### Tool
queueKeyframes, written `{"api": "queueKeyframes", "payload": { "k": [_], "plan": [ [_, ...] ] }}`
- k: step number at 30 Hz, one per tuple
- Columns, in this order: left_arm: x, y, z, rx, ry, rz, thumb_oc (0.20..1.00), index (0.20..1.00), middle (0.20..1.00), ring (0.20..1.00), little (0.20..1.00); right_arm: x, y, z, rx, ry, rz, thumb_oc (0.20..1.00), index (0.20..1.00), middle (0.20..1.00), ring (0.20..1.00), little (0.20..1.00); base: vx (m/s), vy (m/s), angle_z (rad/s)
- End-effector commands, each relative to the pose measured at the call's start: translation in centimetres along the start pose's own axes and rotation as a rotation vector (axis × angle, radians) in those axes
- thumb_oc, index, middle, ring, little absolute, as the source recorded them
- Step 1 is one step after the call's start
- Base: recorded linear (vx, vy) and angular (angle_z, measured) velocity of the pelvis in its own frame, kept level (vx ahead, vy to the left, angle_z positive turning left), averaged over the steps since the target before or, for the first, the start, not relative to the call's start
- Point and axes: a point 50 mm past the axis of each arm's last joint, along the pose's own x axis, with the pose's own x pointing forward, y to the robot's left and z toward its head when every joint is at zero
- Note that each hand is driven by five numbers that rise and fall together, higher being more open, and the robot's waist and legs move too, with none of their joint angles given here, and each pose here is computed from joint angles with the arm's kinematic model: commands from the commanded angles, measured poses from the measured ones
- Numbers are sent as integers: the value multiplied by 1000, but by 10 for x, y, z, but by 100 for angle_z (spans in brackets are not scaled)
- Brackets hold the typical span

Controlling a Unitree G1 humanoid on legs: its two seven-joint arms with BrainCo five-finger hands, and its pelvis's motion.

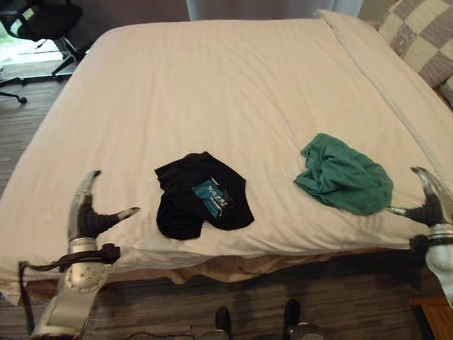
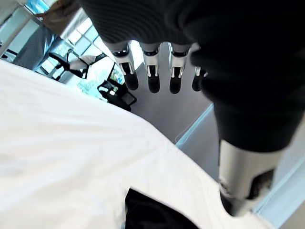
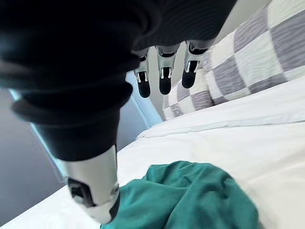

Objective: Tidy up the quilt and then pick up the clothes from the bed and put them into the laundry hamper.

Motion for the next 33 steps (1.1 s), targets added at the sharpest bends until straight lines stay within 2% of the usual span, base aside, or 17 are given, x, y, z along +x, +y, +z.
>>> {"api": "queueKeyframes", "payload": {
  "k": [1,2,6,14,15,16,17,18,19,21,22,24,25,27,33],
  "plan": [
    [37,21,33,131,-146,80,1000,1000,1000,1000,1000,33,-34,46,0,-212,-155,1000,1000,1000,1000,1000,-211,-25,-35],
    [49,17,46,171,-185,78,1000,1000,1000,1000,1000,38,-36,65,34,-286,-187,1000,1000,1000,1000,1000,-141,-32,-26],
    [66,8,64,203,-234,78,1000,1000,1000,1000,1000,42,-33,92,96,-378,-207,1000,1000,1000,1000,1000,-103,-19,-14],
    [87,-16,84,296,-262,12,1000,1000,1000,1000,1000,46,-28,120,134,-492,-180,1000,1000,1000,1000,1000,-54,10,-34],
    [85,-34,73,372,-219,-83,900,900,900,900,900,47,-32,127,130,-528,-184,1000,1000,1000,1000,1000,-18,12,-26],
    [84,-43,68,383,-193,-119,655,655,655,655,655,48,-33,129,123,-535,-187,1000,1000,1000,1000,1000,-2,7,-24],
    [80,-53,57,386,-149,-170,376,376,376,376,376,49,-35,131,117,-541,-192,1000,1000,1000,1000,1000,-4,-25,-13],
    [75,-63,47,386,-104,-212,376,376,376,376,376,51,-38,135,113,-555,-199,1000,1000,1000,1000,1000,-12,-23,-10],
    [76,-63,47,386,-105,-210,200,200,200,200,200,51,-38,135,112,-556,-200,1000,1000,1000,1000,1000,-4,-40,-4],
    [56,-84,26,365,-33,-299,200,200,200,200,200,56,-45,147,96,-601,-220,1000,1000,1000,1000,1000,-4,-43,-1],
    [56,-83,26,365,-32,-297,200,200,200,200,200,57,-45,148,96,-603,-220,1000,1000,1000,1000,1000,-15,-46,4],
    [30,-100,5,323,26,-373,200,200,200,200,200,64,-54,159,44,-644,-241,1000,1000,1000,1000,1000,-4,-54,5],
    [30,-100,5,322,28,-371,200,200,200,200,200,64,-54,160,45,-648,-241,1000,1000,1000,1000,1000,2,-58,9],
    [0,-105,-25,234,154,-399,200,200,200,200,200,72,-60,167,-6,-666,-250,1000,1000,1000,1000,1000,-7,-92,12],
    [-47,-101,-66,37,364,-360,200,200,200,200,200,97,-69,172,-147,-643,-220,1000,1000,1000,1000,1000,-5,-80,20]
  ]
}}
